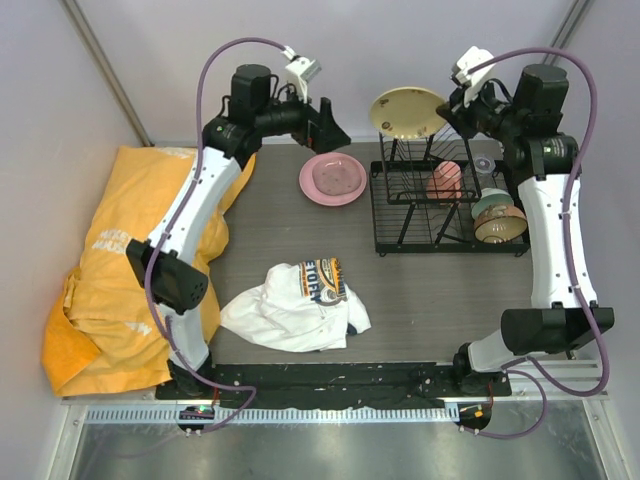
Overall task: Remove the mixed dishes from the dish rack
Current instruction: Pick up the plate from the dish rack.
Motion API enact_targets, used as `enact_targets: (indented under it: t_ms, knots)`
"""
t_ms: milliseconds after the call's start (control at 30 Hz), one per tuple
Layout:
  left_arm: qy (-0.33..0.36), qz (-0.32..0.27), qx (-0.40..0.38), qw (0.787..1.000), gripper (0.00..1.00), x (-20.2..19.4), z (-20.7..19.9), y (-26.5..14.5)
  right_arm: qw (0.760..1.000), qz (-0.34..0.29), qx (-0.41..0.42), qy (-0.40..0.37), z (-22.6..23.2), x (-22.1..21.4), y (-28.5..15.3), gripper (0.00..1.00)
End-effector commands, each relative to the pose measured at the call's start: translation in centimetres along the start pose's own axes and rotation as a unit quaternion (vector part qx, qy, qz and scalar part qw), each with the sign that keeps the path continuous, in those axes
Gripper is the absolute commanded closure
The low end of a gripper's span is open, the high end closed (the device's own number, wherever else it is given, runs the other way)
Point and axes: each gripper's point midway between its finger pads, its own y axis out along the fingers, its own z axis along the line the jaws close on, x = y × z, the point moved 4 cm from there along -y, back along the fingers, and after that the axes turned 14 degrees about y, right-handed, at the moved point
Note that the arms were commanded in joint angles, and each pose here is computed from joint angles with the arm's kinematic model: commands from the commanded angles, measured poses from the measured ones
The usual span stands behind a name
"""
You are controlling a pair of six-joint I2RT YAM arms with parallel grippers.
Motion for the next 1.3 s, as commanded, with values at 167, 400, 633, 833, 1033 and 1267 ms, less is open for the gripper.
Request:
enact_targets:
  t_ms: [167, 400, 633, 833, 1033, 1267]
  knots:
    - [0.127, -0.042, -0.014, 0.991, 0.0, 4.3, -7.4, -2.2, 0.997, -0.005, 0.08, 0.013, 7.3, 0.3, 0.5, 0.94]
    - [0.154, -0.017, -0.006, 0.988, 0.03, 2.3, -8.0, -1.8, 0.992, -0.016, 0.118, 0.033, 9.7, 0.9, -0.3, 0.93]
    - [0.174, -0.013, 0.014, 0.985, 0.05, 1.8, -7.7, -2.1, 0.988, -0.022, 0.146, 0.046, 11.1, 1.3, -1.4, 0.93]
    - [0.17, -0.019, 0.004, 0.985, 0.26, 1.8, -8.2, -2.3, 0.987, -0.021, 0.15, 0.049, 11.5, 0.9, -1.9, 0.93]
    - [0.164, -0.026, 0.001, 0.986, 0.5, 2.0, -8.4, -2.4, 0.987, -0.011, 0.151, 0.053, 11.7, -0.3, -1.8, 0.92]
    - [0.151, -0.028, 0.004, 0.988, 1.0, 2.1, -8.1, -1.8, 0.986, 0.0, 0.154, 0.065, 12.1, -1.7, -1.4, 0.8]
